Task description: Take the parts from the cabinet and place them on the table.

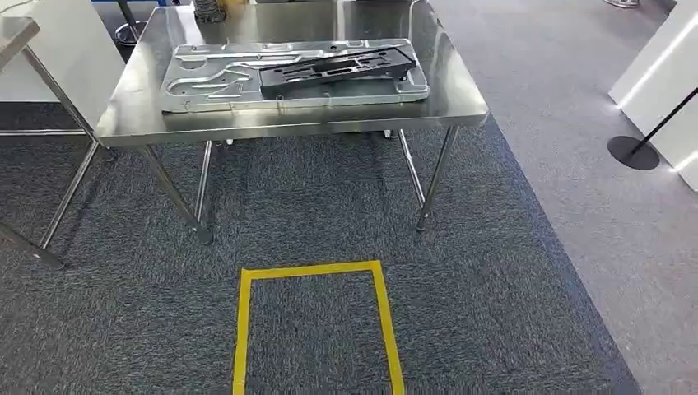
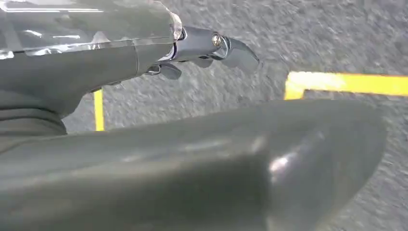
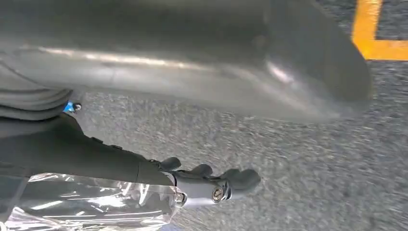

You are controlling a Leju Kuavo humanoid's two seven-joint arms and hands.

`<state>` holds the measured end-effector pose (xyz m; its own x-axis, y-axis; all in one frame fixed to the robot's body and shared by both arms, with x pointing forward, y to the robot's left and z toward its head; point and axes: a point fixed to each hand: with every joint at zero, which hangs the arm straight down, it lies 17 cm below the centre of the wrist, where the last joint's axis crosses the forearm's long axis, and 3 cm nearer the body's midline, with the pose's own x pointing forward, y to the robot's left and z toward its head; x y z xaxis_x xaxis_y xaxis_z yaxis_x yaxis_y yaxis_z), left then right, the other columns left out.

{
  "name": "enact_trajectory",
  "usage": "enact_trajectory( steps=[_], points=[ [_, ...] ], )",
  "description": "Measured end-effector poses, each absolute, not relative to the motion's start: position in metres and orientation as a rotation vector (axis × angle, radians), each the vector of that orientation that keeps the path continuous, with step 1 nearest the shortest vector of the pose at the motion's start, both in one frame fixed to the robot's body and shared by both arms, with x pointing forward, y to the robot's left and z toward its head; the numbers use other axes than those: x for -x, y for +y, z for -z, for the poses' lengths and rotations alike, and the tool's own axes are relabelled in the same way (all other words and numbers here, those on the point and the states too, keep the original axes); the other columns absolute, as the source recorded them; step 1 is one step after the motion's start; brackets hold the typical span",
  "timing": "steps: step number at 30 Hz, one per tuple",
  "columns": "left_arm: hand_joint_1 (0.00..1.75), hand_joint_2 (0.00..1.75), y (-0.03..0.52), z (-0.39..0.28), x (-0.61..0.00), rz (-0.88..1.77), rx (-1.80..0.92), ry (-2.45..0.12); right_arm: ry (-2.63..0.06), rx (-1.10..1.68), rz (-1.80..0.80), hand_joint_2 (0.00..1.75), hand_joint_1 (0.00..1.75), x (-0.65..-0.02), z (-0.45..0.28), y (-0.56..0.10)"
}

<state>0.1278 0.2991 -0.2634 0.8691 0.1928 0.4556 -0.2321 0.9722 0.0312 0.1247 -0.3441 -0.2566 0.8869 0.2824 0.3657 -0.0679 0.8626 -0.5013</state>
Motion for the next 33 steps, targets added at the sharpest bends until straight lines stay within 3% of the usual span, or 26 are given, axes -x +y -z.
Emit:
enact_trajectory(
  steps=[33],
  points=[
    [0.00,0.00,0.297,0.270,-0.114,-0.197,-0.100,-0.392,-0.383,0.456,-0.109,0.00,0.00,-0.110,0.263,-0.343]
  ],
)
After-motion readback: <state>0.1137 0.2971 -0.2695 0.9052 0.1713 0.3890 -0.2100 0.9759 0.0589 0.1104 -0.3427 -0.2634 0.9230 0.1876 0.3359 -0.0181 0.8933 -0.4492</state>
